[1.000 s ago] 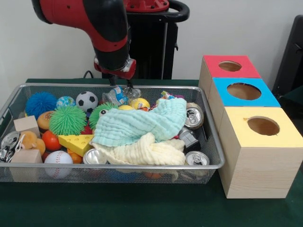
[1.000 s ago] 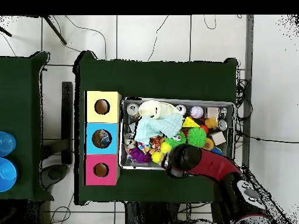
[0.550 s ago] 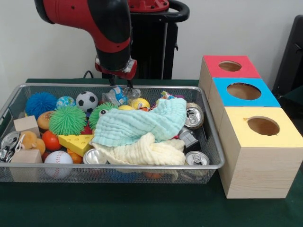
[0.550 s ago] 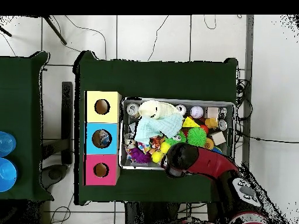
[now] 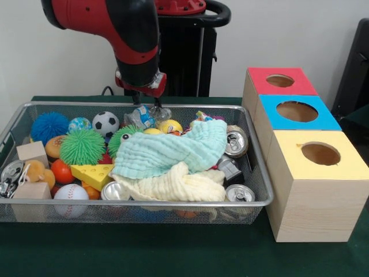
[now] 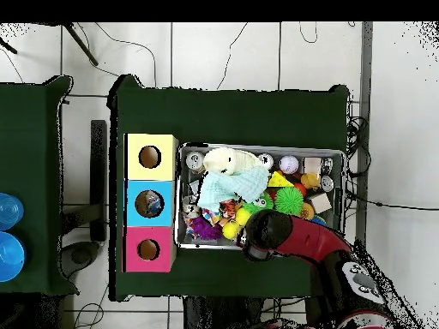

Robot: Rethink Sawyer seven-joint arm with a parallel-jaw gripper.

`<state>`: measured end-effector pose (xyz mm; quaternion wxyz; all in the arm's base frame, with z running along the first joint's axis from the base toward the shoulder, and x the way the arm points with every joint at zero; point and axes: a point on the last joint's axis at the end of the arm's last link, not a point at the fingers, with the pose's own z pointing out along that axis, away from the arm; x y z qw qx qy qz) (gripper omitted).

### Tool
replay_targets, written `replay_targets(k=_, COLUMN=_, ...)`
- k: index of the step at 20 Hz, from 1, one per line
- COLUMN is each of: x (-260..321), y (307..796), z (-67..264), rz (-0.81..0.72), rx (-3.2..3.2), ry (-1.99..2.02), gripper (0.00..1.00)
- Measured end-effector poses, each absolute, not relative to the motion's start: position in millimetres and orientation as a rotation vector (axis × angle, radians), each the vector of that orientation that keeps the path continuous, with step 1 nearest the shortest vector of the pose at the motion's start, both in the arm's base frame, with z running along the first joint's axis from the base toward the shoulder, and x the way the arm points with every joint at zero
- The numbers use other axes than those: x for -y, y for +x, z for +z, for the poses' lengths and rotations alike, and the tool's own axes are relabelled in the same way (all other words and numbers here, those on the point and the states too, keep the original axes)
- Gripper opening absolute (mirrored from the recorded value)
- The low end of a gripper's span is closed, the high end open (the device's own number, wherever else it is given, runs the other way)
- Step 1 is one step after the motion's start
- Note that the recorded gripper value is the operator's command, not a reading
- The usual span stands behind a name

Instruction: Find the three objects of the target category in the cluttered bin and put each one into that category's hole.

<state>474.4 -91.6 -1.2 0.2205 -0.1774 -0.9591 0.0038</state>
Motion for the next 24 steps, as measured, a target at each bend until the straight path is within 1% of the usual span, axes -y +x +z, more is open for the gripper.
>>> replay_targets(k=16, x=97.8, y=480.9, z=-3.7, rz=-0.035, rx=2.573, ry=-0.538, gripper=1.00)
replay_targets(k=24, x=109.1, y=506.3, z=3.0, rz=-0.099, rx=2.520, ry=-0.695, gripper=1.00)
